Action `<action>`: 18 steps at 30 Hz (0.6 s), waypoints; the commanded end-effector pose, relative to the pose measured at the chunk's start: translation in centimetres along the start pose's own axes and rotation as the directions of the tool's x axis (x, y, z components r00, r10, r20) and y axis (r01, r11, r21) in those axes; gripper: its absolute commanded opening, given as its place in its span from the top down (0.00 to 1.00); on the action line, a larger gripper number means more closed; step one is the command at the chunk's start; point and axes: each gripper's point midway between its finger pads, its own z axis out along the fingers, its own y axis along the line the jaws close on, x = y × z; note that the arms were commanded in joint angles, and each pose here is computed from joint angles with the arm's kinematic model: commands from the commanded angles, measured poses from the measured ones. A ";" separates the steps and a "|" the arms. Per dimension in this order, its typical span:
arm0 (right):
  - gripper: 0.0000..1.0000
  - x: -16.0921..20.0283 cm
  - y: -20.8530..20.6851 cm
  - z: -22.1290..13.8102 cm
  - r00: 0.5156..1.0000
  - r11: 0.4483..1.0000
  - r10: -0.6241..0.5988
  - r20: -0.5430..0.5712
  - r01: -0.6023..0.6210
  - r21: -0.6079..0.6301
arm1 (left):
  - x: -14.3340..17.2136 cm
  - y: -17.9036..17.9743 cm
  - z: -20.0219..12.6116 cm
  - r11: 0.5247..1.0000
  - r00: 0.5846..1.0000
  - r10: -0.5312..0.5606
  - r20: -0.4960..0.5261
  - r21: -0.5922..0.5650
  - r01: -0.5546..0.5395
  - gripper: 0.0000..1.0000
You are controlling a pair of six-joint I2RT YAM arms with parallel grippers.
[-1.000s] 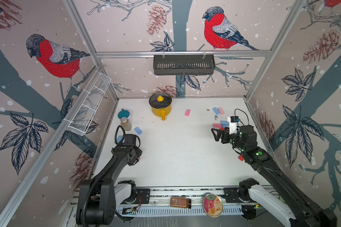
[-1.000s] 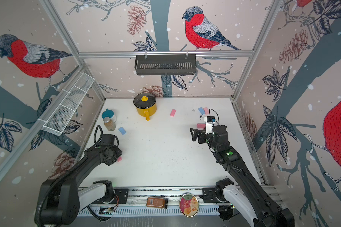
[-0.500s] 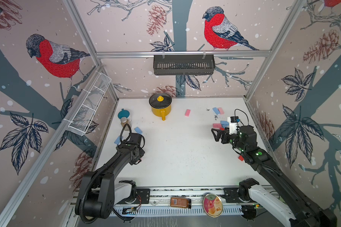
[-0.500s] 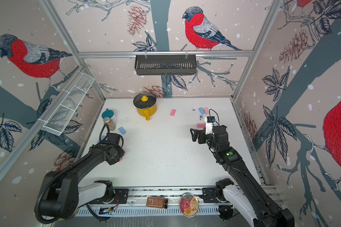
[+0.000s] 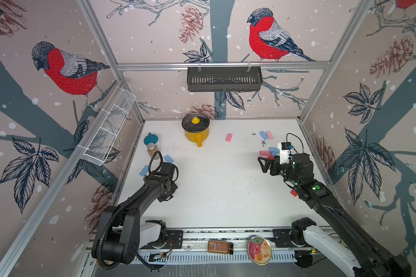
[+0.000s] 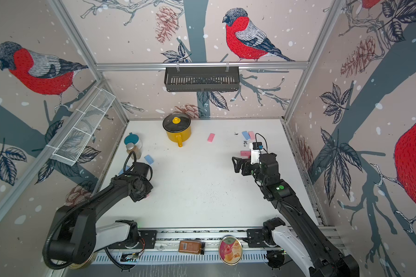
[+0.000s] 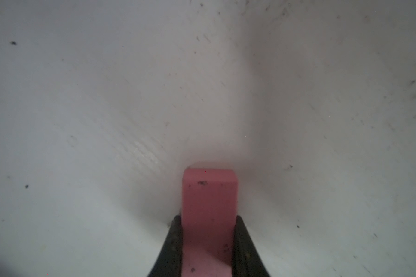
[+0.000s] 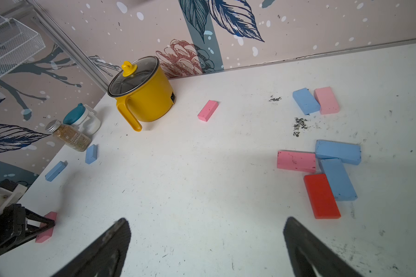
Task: Assemble the letter t with building blocks
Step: Pick up the building block from the center of the board.
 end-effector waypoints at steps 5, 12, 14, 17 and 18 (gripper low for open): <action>0.00 -0.5 0.0 0.0 1.000 1.000 0.001 0.023 -0.001 0.002 | 1.1 -5.6 -1.7 0.936 0.976 0.214 0.034 0.279 -0.214 0.84; 0.00 -0.4 0.2 0.1 1.000 1.000 -0.002 0.011 0.002 0.000 | 0.2 -9.3 -5.1 0.849 0.919 0.369 0.140 0.351 -0.394 0.85; 0.00 -0.4 0.3 0.1 1.000 1.000 -0.007 0.005 0.007 -0.003 | 0.3 -10.7 -5.4 0.820 0.889 0.434 0.145 0.344 -0.457 0.86; 0.00 -0.4 0.8 -0.1 1.000 1.000 -0.014 -0.003 0.014 -0.008 | 0.4 -12.5 -5.2 0.781 0.839 0.527 0.133 0.314 -0.540 0.86; 0.00 -0.4 0.9 -0.1 1.000 1.000 -0.017 -0.008 0.017 -0.010 | 0.4 -13.2 -5.1 0.770 0.825 0.550 0.128 0.305 -0.560 0.87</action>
